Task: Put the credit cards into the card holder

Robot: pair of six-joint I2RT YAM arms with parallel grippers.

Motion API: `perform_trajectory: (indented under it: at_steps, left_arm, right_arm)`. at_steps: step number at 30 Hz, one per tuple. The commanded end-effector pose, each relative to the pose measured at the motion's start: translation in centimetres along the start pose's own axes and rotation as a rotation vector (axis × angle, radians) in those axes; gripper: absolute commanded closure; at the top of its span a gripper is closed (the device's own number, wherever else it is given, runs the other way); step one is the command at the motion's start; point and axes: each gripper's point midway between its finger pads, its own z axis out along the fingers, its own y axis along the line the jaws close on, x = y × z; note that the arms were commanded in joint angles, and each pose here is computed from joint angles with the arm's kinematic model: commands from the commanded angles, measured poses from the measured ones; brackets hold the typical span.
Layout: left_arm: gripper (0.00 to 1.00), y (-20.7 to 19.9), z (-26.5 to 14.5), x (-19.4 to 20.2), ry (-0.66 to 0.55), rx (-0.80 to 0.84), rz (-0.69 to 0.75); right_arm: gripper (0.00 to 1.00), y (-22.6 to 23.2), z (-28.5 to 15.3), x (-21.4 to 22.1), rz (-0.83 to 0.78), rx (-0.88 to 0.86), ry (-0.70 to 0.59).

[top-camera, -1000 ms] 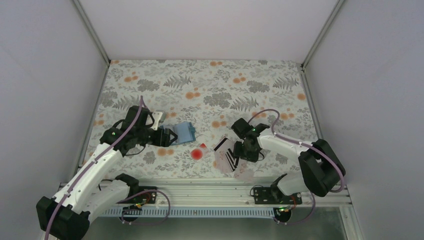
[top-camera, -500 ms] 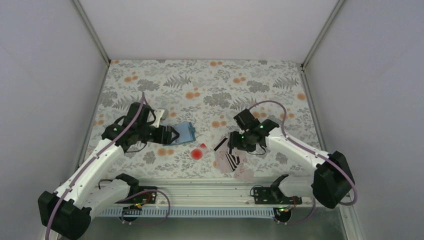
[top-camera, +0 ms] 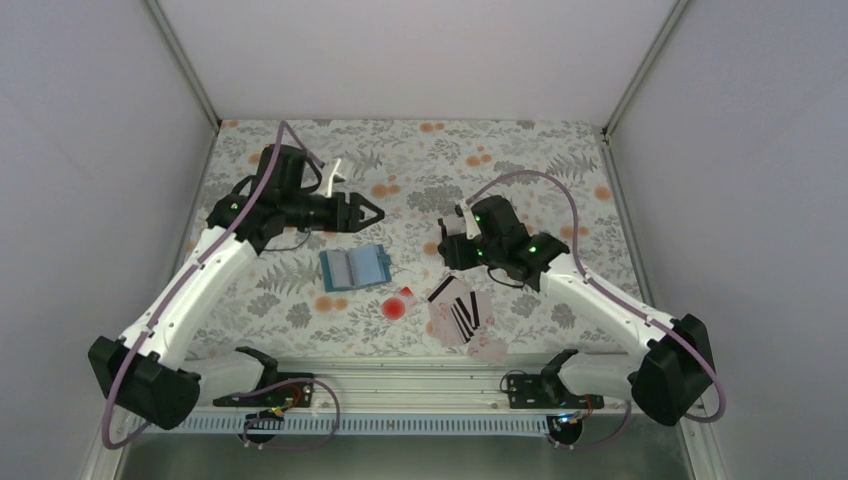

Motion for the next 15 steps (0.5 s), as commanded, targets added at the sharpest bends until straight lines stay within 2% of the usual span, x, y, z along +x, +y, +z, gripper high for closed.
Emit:
perform_trajectory:
  at_steps: [1,8,15]
  left_arm:
    - [0.33,-3.9,-0.4,-2.3,-0.02,0.132,0.044]
    - [0.39,-5.7,1.7,-4.2,-0.024,0.129,0.101]
    - [0.5,-6.7,3.3,-6.3,-0.067,0.083,0.116]
  right_arm:
    - [0.44,2.9,-2.0,-5.4,-0.156,-0.078,-0.198]
    - [0.44,5.5,-4.1,-8.4,-0.172,-0.157,-0.267]
    - [0.44,7.2,-5.4,-9.5,-0.212,-0.209,-0.273]
